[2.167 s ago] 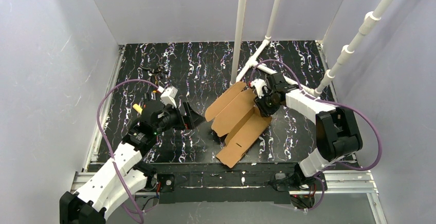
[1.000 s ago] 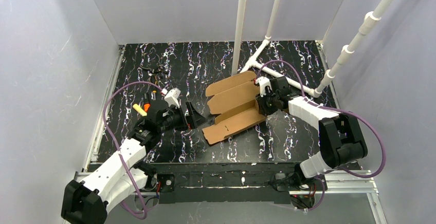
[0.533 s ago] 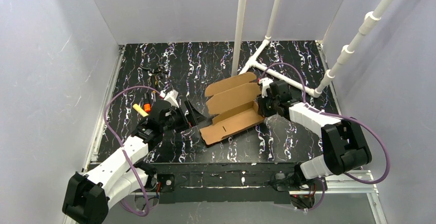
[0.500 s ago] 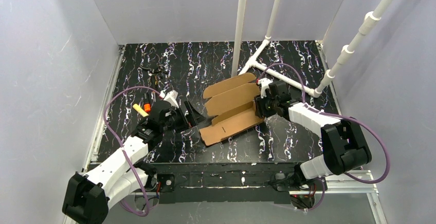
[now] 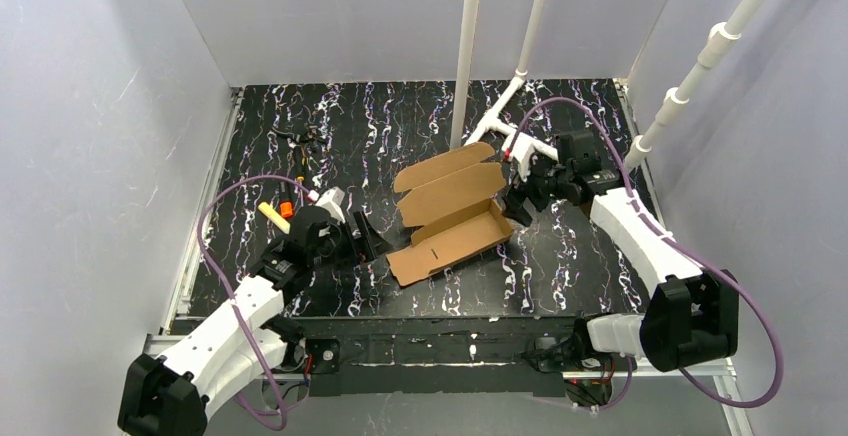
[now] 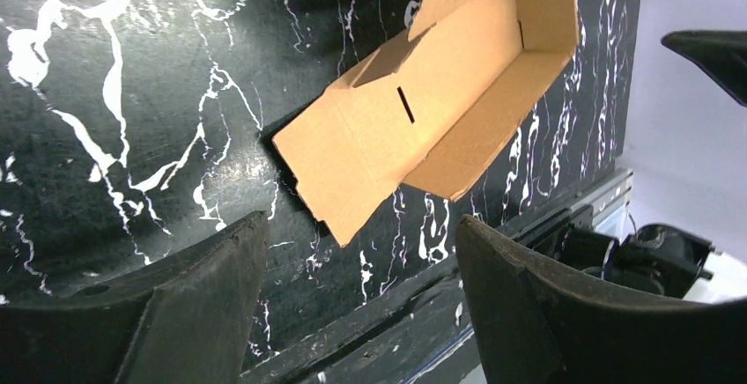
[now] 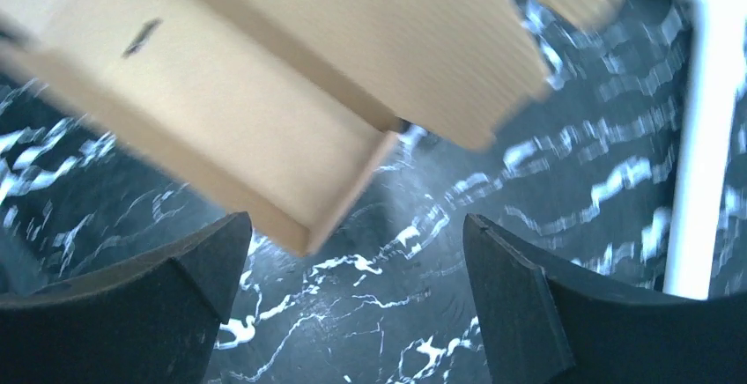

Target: Fold the paper box

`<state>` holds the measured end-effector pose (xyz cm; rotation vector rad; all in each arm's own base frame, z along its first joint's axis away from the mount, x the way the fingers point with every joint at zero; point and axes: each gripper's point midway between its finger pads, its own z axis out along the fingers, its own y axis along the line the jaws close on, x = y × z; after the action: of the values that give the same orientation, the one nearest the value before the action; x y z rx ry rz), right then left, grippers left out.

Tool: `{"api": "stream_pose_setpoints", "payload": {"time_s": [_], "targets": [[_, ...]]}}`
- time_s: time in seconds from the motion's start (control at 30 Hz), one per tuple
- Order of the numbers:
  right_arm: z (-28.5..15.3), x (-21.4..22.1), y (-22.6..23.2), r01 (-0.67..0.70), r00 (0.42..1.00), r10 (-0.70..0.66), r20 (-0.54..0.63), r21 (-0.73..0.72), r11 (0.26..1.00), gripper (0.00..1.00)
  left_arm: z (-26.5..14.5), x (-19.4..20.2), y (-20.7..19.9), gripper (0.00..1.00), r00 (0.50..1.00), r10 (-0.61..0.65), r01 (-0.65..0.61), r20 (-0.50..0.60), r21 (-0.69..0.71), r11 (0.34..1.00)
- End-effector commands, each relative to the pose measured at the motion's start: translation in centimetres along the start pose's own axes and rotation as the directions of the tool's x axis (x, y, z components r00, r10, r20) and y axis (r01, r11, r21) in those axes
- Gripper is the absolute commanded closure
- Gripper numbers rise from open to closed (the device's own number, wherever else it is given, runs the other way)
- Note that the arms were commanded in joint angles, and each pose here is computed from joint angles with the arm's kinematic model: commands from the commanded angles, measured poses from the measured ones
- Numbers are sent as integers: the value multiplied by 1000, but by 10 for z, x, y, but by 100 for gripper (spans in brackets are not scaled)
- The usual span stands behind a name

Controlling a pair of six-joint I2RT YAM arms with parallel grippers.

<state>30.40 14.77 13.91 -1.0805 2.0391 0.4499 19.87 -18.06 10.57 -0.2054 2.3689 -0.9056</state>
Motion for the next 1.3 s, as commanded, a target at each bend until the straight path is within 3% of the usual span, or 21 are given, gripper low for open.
{"api": "stream_pose_setpoints", "payload": {"time_s": [0.0, 0.1, 0.2, 0.3, 0.43, 0.57, 0.87, 1.0, 1.27], "targets": [[-25, -4, 94, 492, 871, -409, 274, -460, 739, 2, 7, -1, -7, 28, 994, 101, -103, 28, 96, 990], [-11, -1, 120, 543, 835, -473, 280, -558, 627, 2, 20, -15, -5, 42, 977, 171, -186, 131, 111, 976], [4, 13, 144, 589, 769, -584, 260, -644, 489, 11, 33, -23, -1, 74, 971, 172, -190, 163, 98, 977], [14, 20, 164, 624, 721, -627, 295, -671, 402, 19, 50, -20, 3, 78, 981, 138, -153, 137, 100, 983], [35, 24, 170, 655, 680, -679, 275, -645, 394, 28, 69, -26, 2, 83, 984, 127, -138, 125, 82, 987], [44, 29, 169, 630, 700, -672, 242, -653, 420, 39, 84, -29, 2, 87, 984, 137, -143, 114, 51, 988], [50, 37, 163, 597, 726, -666, 172, -640, 485, 38, 77, -27, 12, 92, 976, 147, -151, 163, 11, 988], [46, 38, 163, 586, 729, -664, 165, -652, 481, 38, 71, -30, 12, 100, 972, 136, -142, 189, 18, 990], [46, 44, 164, 576, 734, -661, 156, -658, 485, 41, 72, -31, -4, 100, 979, 122, -136, 162, 79, 988]]}}
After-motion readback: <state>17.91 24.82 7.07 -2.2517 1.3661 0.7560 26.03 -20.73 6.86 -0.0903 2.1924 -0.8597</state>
